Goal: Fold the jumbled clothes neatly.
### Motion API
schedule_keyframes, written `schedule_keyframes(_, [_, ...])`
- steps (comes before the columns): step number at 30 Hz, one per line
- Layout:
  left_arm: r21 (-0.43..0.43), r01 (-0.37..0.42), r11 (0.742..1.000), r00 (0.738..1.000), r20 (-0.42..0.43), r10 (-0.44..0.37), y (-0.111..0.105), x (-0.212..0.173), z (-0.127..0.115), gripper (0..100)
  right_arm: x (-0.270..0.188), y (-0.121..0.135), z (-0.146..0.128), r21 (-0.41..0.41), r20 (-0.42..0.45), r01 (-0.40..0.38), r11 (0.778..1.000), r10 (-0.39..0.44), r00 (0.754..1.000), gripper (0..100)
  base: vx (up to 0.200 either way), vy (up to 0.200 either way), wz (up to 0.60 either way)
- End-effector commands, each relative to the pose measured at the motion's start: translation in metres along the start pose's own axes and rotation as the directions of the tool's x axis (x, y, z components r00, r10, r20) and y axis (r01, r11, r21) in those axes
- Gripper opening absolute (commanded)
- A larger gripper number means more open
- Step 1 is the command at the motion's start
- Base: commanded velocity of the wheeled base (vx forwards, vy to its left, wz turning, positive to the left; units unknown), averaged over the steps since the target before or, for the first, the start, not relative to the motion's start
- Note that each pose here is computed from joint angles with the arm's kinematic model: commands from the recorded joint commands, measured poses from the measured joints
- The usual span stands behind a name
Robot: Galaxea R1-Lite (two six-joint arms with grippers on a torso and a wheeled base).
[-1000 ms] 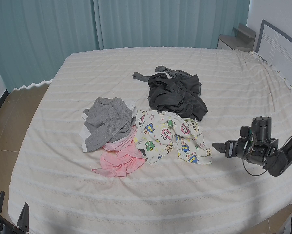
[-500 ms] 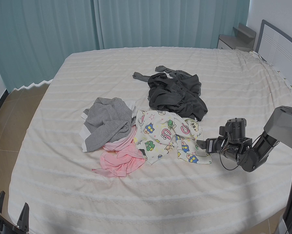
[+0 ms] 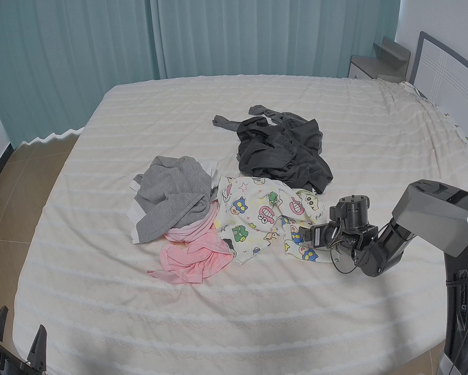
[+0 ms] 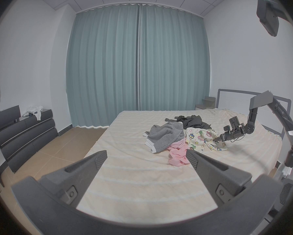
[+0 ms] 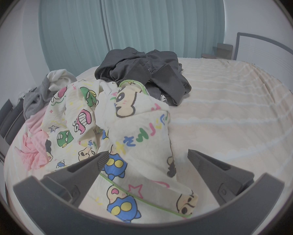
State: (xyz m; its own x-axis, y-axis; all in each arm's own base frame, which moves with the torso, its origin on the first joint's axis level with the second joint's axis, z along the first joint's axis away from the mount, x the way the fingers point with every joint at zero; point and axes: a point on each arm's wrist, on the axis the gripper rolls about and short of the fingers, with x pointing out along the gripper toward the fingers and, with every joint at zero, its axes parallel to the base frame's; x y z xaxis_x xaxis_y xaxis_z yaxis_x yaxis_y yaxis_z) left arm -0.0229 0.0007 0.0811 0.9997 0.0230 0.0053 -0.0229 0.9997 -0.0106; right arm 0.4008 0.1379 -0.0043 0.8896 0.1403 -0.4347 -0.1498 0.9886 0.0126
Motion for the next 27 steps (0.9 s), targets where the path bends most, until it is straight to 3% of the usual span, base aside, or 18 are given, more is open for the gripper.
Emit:
schedule_keyframes(1, [0.0, 0.0, 1.0, 1.0, 0.001, 0.0, 0.0, 0.0, -0.004, 100, 0.009, 0.003, -0.001, -0.005, 0.01, -0.001, 1.0, 0.001, 1.0, 100, 0.0, 0.0, 0.0])
schedule_keyframes(2, [0.0, 0.0, 1.0, 1.0, 0.001, 0.0, 0.0, 0.0, -0.004, 100, 0.014, 0.003, -0.003, -0.006, 0.014, 0.004, 1.0, -0.004, 1.0, 100, 0.0, 0.0, 0.0])
schedule_keyframes(3, [0.0, 0.0, 1.0, 1.0, -0.001, 0.0, 0.0, 0.0, -0.004, 100, 0.018, 0.004, -0.005, -0.014, 0.015, 0.015, 1.0, -0.014, 1.0, 0, 0.0, 0.0, 0.0])
schedule_keyframes(9, [0.0, 0.0, 1.0, 1.0, 0.001, 0.0, 0.0, 0.0, -0.004, 100, 0.021, 0.004, -0.008, -0.014, 0.022, 0.019, 1.0, -0.018, 1.0, 0, 0.0, 0.0, 0.0])
schedule_keyframes(17, [0.0, 0.0, 1.0, 1.0, 0.001, 0.0, 0.0, 0.0, -0.004, 100, 0.002, -0.005, 0.004, 0.022, 0.135, 0.008, 1.0, -0.011, 0.991, 0, 0.0, 0.0, 0.0])
schedule_keyframes(27, [0.006, 0.001, 1.0, 1.0, -0.001, -0.001, 0.0, 0.0, -0.004, 100, -0.083, -0.003, 0.033, 0.111, 0.259, -0.196, 0.974, 0.162, 0.952, 0, 0.0, 0.0, 0.0])
